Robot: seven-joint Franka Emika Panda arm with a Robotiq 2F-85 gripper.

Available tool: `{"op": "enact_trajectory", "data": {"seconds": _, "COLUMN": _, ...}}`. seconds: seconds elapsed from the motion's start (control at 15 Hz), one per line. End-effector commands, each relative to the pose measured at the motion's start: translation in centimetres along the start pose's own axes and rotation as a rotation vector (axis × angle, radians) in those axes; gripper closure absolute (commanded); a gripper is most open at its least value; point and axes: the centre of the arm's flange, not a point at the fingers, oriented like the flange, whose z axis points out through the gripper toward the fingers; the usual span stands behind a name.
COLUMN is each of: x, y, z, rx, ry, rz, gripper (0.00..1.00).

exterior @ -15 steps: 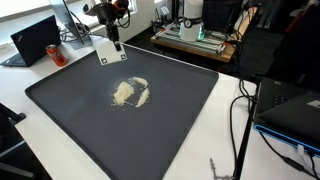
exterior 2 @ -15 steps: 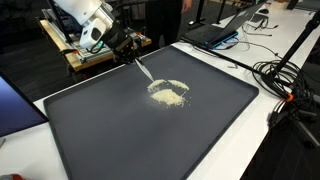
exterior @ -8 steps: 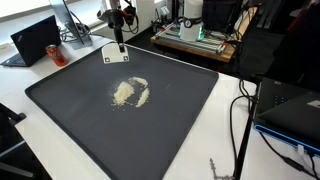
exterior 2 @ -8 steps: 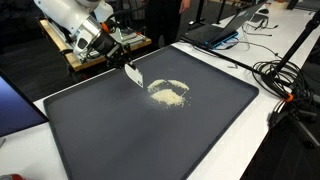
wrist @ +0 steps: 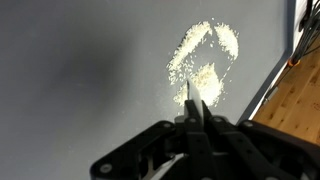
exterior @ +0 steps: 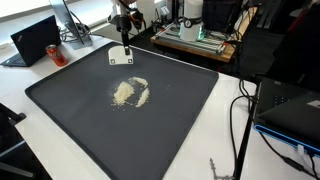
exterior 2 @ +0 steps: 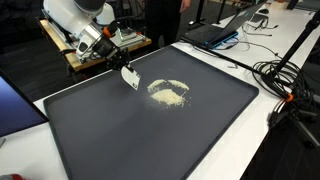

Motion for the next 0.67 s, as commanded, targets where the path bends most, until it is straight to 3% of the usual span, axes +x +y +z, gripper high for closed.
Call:
{"op": "enact_trajectory", "data": {"seconds": 0.0, "x": 0.0, "y": 0.0, "z": 0.0, "rx": 0.0, "ry": 0.001, "rz": 0.0, "gripper": 0.99}}
{"op": "enact_trajectory", "data": {"seconds": 0.6, "x": -3.8, "y": -0.5, "z": 0.6, "rx": 0.09, "ry": 0.098, "rz": 0.136, "gripper": 0.99}}
